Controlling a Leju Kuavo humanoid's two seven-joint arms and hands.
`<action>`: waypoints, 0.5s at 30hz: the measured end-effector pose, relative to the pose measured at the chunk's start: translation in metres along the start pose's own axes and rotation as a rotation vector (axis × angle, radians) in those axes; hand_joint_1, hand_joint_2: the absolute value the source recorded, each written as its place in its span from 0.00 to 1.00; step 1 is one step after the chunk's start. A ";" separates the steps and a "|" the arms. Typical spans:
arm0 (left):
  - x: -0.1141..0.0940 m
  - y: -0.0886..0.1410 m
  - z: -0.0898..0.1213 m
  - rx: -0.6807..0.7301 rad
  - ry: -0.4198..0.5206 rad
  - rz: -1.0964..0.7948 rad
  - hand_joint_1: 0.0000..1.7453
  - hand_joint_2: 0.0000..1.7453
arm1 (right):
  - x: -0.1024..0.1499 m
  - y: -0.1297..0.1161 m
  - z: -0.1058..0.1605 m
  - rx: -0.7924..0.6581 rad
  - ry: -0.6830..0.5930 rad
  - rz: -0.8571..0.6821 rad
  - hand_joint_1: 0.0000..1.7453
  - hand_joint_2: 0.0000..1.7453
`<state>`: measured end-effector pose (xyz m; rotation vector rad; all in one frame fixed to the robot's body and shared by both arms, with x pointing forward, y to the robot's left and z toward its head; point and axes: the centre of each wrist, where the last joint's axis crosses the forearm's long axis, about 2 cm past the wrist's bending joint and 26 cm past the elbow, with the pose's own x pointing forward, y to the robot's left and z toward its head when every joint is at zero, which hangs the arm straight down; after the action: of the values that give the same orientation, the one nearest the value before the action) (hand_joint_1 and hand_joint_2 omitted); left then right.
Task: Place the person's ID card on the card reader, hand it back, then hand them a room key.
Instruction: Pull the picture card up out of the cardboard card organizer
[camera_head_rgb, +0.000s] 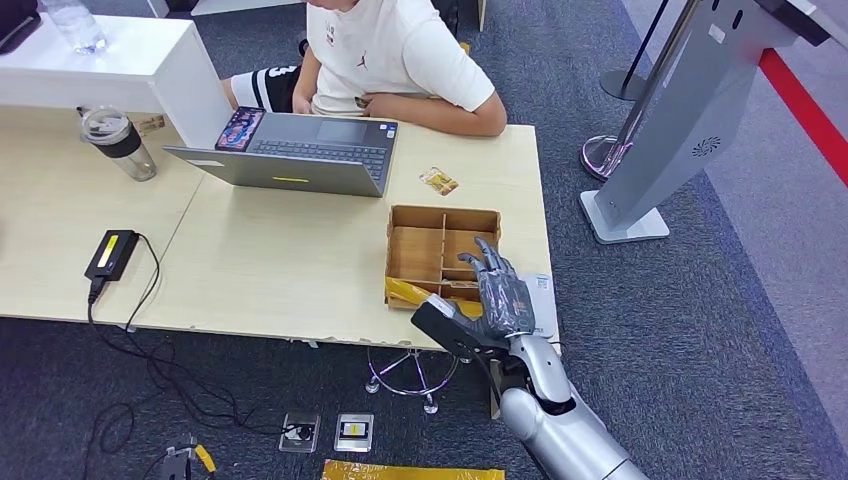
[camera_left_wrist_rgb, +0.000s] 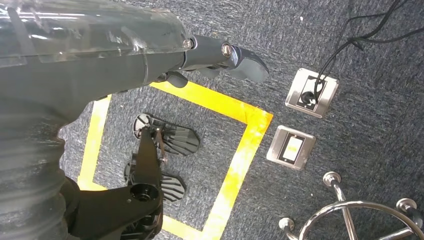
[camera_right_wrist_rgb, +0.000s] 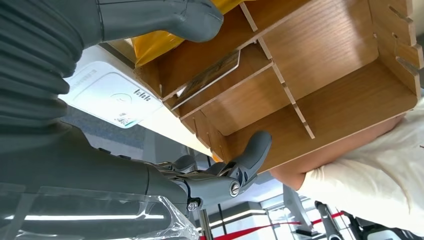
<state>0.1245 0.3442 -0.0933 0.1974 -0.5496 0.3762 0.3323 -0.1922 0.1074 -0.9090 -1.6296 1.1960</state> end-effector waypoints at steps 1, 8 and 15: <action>0.000 0.000 0.000 0.000 0.000 0.000 0.00 1.00 | 0.000 0.000 0.000 0.003 -0.001 0.004 0.31 1.00; 0.000 0.000 0.000 0.001 0.000 0.000 0.00 1.00 | 0.003 0.001 -0.004 0.008 -0.004 0.020 0.30 1.00; 0.000 0.000 0.000 0.000 0.000 0.000 0.00 1.00 | 0.004 0.002 -0.009 0.001 -0.008 0.047 0.33 1.00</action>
<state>0.1246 0.3442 -0.0932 0.1975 -0.5498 0.3764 0.3395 -0.1855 0.1077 -0.9479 -1.6214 1.2337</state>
